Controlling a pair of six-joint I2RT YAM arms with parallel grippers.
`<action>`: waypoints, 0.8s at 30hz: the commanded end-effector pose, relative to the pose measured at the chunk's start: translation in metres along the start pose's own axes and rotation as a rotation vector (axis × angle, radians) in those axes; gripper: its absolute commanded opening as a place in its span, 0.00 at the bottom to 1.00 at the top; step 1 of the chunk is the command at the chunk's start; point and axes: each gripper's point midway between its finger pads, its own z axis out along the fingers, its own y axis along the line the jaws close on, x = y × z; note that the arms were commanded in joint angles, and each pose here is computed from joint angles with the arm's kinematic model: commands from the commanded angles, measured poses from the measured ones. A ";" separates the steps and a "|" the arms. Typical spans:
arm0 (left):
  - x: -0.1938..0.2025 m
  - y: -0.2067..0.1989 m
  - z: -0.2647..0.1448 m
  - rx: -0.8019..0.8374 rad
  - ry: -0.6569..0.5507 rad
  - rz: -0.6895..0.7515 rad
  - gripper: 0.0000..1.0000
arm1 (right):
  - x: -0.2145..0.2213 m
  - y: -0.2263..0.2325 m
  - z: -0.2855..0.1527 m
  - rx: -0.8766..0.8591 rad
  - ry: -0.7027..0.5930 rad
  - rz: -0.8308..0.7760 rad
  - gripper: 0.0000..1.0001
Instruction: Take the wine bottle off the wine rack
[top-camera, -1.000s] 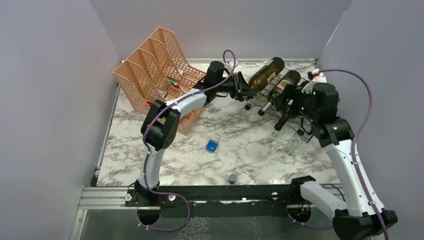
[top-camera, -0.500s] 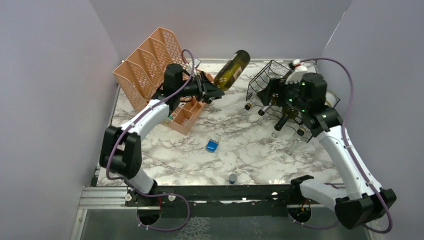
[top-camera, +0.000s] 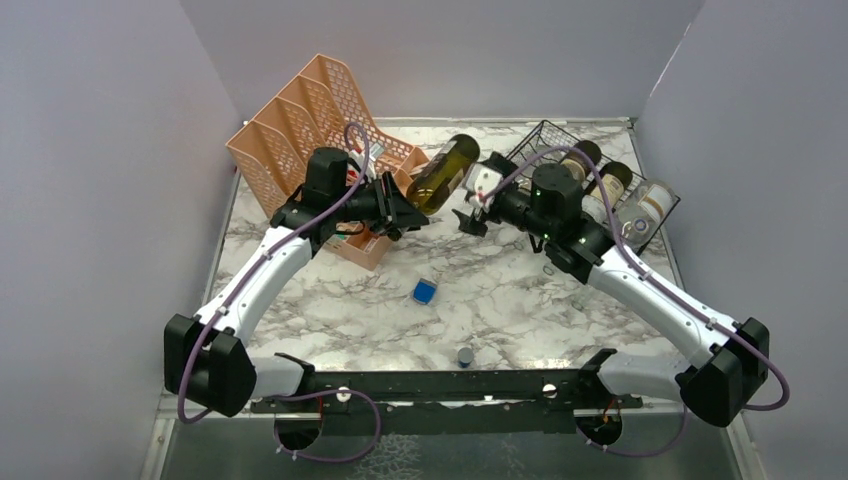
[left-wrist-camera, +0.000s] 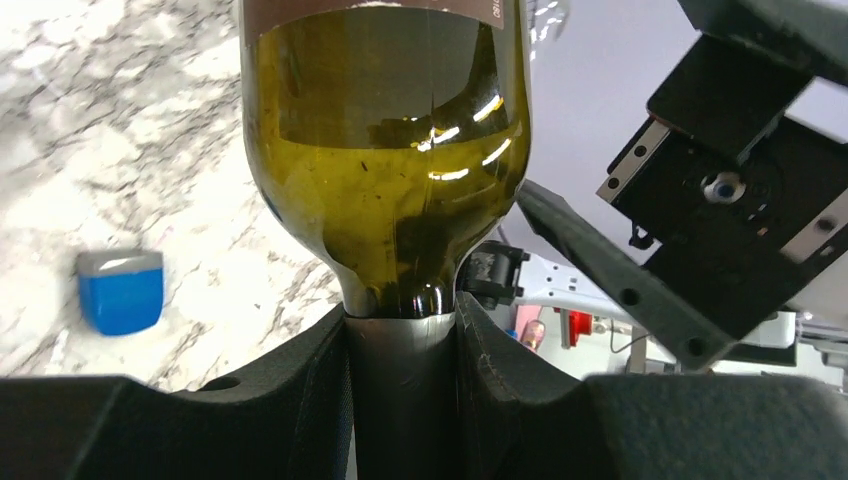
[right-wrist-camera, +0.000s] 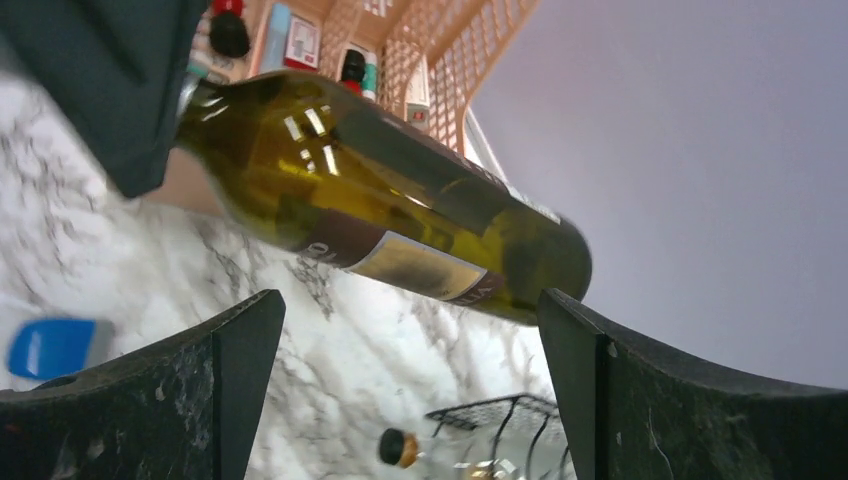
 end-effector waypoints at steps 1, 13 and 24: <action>-0.003 -0.021 -0.019 0.019 -0.057 0.148 0.00 | -0.025 0.022 -0.004 -0.115 -0.217 -0.456 1.00; 0.028 -0.015 -0.031 0.024 -0.032 0.060 0.00 | -0.021 0.047 0.026 -0.214 -0.320 -0.615 1.00; 0.034 -0.014 -0.029 0.036 0.006 0.022 0.00 | -0.004 0.073 0.064 -0.322 -0.269 -0.708 0.98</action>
